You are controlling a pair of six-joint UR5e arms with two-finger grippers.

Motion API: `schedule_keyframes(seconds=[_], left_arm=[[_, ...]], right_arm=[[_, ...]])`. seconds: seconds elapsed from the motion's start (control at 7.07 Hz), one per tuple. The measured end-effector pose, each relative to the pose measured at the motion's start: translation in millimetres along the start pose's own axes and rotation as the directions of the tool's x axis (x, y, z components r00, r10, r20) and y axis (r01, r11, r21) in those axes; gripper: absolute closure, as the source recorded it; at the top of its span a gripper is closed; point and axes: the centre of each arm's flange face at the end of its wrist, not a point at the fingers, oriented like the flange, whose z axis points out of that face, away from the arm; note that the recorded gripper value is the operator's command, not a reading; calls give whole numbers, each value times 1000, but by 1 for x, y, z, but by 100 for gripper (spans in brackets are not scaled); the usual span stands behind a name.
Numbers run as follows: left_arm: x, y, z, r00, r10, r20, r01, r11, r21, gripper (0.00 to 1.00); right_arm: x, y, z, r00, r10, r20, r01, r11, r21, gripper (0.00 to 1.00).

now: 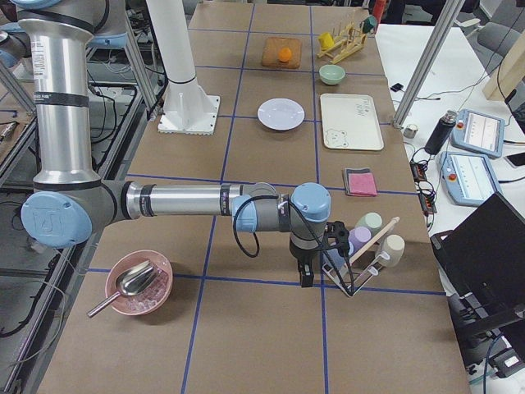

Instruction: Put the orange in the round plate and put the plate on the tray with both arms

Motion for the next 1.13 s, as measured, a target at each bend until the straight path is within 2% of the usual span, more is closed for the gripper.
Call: schedule_keyframes(seconds=[0.57,0.85,1.13], left_arm=[[11,-10,-11,1000,26,7,-26,999,23,1],[24,-25,-19,996,85,11,-86,994,70,1],[62,-42,-3,989,148,-31,-143,983,118,0]], right_arm=[[-1,0,-2,1000,2,0,-2,1000,4,0],[-5,-2,-6,999,53,2,-53,998,13,0],[-14,-4,-6,995,100,8,-100,995,15,0]])
